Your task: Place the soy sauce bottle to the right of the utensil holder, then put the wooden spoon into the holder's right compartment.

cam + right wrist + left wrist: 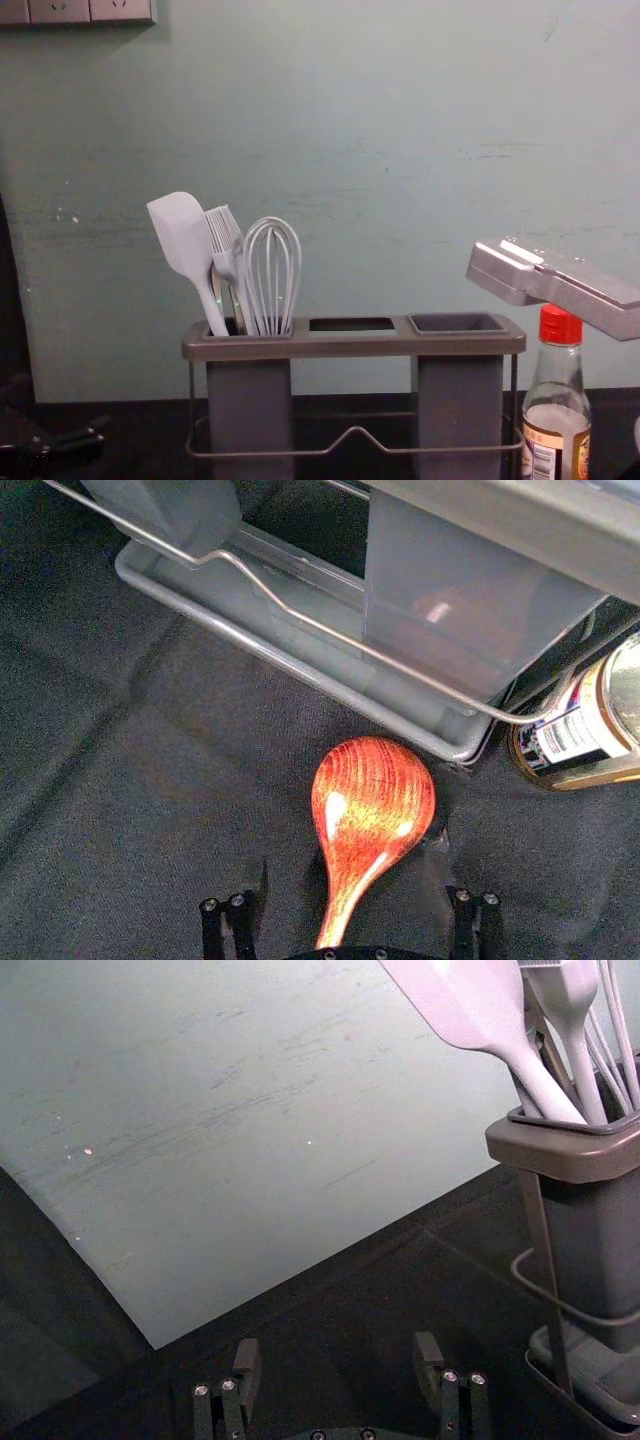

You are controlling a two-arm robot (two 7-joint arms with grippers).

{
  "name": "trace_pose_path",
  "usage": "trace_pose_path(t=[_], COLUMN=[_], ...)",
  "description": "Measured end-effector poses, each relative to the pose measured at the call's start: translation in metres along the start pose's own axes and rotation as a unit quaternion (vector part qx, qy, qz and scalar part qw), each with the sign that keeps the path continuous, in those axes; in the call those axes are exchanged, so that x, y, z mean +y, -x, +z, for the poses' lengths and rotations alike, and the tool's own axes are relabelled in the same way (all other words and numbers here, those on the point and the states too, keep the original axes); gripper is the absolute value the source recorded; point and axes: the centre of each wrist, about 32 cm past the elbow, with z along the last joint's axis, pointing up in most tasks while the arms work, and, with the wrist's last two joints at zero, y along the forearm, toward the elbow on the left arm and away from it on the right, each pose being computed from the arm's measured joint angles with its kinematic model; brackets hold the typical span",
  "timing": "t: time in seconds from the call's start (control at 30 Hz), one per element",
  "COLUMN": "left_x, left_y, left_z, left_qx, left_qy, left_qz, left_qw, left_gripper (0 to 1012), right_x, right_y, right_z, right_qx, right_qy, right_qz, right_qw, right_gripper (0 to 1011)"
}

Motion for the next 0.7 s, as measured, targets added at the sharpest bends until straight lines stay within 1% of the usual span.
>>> trace_pose_path(t=[0.53,0.6,0.63,0.7], left_x=[0.0,0.0,0.0,0.0], left_y=[0.0,0.0,0.0,0.0], left_z=[0.0,0.0,0.0,0.0], left_qx=[0.0,0.0,0.0,0.0], left_qy=[0.0,0.0,0.0,0.0], left_qz=[0.0,0.0,0.0,0.0], left_qw=[1.0,1.0,1.0,1.0], left_gripper=[1005,1005,1005,1005], right_x=[-0.0004,-0.0006,-0.0015,-0.0028], right_y=[0.0,0.0002,0.0004,0.0], right_z=[-0.0004,-0.0021,-0.0064,-0.0097], right_qx=[0.0,0.0,0.001,0.004], right_qy=[-0.001,-0.002,-0.006,-0.011], right_qz=[0.0,0.0,-0.001,-0.002], right_qw=[1.0,1.0,1.0,0.9999], right_gripper=[1002,1002,1003,1002])
